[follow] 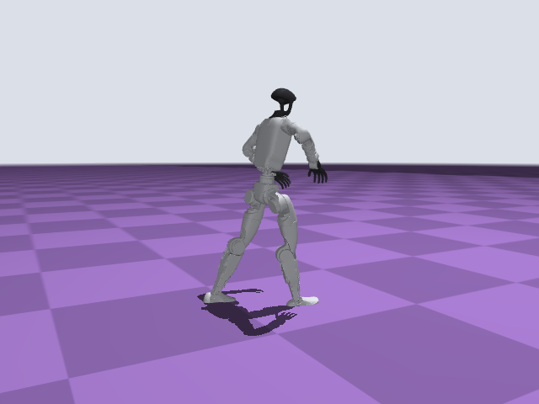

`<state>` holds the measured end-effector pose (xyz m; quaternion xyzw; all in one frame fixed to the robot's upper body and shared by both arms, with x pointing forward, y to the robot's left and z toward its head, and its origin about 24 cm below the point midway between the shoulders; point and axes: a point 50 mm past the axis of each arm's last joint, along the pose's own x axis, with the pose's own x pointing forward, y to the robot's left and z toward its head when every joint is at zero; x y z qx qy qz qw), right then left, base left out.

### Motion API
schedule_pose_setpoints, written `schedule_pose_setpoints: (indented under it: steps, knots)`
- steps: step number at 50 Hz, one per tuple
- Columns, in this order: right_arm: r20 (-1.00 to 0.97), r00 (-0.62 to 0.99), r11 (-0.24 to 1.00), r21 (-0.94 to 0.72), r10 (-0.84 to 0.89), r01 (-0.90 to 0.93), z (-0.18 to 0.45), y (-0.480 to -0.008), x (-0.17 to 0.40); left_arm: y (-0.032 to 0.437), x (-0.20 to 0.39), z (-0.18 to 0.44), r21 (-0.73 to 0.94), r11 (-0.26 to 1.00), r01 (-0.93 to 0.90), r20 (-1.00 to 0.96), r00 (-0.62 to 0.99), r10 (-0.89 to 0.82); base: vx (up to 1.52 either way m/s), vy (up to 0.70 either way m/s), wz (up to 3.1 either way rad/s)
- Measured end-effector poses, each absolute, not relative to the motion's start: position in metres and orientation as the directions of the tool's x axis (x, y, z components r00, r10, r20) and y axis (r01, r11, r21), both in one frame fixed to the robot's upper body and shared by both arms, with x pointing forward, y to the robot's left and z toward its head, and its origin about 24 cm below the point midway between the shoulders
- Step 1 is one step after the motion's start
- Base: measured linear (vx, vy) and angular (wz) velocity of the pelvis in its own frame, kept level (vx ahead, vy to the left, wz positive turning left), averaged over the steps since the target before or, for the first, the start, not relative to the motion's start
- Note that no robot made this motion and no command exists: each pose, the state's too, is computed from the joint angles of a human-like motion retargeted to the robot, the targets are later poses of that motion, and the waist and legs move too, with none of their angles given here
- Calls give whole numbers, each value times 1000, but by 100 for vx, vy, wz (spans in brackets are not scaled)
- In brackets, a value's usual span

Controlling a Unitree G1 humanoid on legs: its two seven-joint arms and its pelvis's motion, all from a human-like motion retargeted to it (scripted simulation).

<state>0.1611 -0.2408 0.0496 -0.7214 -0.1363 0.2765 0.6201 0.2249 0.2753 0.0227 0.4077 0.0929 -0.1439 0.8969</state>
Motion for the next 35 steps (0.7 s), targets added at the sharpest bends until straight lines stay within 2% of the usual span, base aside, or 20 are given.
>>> schedule_pose_setpoints:
  steps: [4,7,9,12,14,19,24,29,35]
  knots:
    - [-230,893,-190,-968,387,-167,19,-257,171,292,189,-54,475,876,79,-490,851,189,79,-11,2]
    - [-283,924,-163,-955,258,-247,-14,-262,183,285,142,-106,320,923,-214,-668,640,380,70,2,43]
    - [-320,931,-141,-944,175,-298,-32,-261,197,274,113,-130,233,890,-392,-767,488,416,61,-4,35]
    - [-396,917,-68,-917,50,-392,-52,-253,221,255,74,-152,127,843,-522,-880,334,339,57,-16,-48]
    - [-460,888,31,-888,-13,-459,-60,-243,238,242,52,-161,59,855,-515,-930,282,234,55,-13,-94]
    - [-546,837,319,-800,-37,-508,-53,-212,281,226,11,-167,-65,966,-251,-983,185,-18,55,-5,-107]
    - [-497,868,501,-754,-12,-425,-27,-193,316,227,-13,-167,-76,997,-23,-995,63,-74,60,4,-112]
    - [-450,893,592,-714,20,-374,-15,-183,328,225,-25,-168,-49,998,41,-998,40,-51,66,14,-63]
    - [-527,847,566,-680,64,-466,-39,-174,308,229,-10,-170,7,999,-44,-996,91,11,70,22,-29]
